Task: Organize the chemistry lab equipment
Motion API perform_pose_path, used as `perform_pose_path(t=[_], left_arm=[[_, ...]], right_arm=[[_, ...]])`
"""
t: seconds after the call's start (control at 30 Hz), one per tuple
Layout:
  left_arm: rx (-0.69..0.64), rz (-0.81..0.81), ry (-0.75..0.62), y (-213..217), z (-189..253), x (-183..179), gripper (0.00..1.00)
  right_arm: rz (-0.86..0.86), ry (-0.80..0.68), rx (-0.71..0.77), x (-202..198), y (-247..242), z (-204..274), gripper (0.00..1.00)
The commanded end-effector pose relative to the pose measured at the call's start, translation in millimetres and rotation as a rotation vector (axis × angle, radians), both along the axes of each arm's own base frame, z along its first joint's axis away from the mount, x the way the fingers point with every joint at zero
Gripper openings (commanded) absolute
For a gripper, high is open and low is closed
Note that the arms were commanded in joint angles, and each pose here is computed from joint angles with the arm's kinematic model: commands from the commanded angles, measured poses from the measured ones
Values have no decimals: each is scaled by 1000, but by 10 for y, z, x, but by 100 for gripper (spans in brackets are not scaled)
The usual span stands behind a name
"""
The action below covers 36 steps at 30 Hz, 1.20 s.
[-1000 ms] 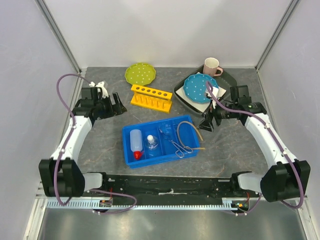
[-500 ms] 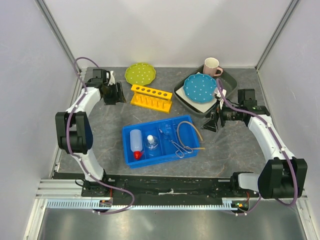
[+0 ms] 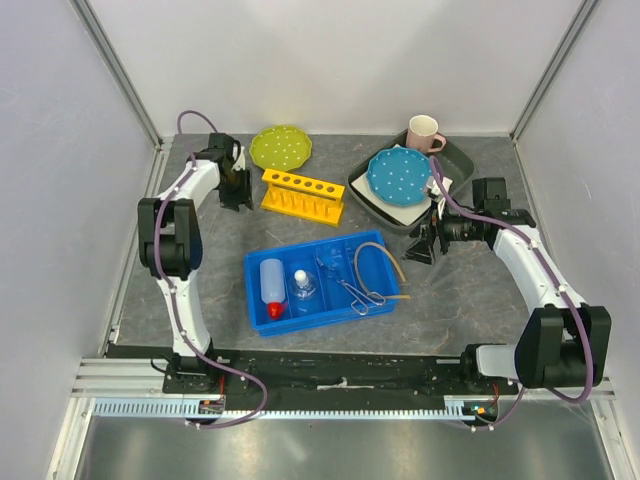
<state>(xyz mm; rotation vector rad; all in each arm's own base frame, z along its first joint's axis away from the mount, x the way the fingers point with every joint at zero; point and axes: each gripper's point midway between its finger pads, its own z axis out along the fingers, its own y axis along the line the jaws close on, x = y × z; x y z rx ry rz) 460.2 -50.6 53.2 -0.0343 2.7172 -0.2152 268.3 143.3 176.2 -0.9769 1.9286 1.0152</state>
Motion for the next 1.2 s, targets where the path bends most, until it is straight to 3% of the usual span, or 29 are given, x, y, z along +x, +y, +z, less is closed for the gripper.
perform_pose_path(t=[0.0,0.17,0.27,0.37,0.53,0.57,0.73,1.17], left_arm=[[106,-33,20,34,-53,70,50],[136,-51,36,-19,-147,99,49],[166,-50,54,13,-210,91,41],[185,-57,70,4,-274,67,40],[226,-64,86,22,-340,25,32],[228,-65,91,27,-349,12,26],[232,-60,87,35,-324,-35,13],[164,-41,-143,1,474,-313,10]], right_arm=[[42,-41,36,22,43,86,89],[46,-30,37,21,45,62,89],[24,-27,37,59,-21,51,89],[24,-20,36,64,-26,37,89],[23,-18,40,61,-38,41,89],[20,-19,40,66,-50,36,89],[12,-27,49,68,-88,63,89],[20,-123,27,-48,-140,137,89]])
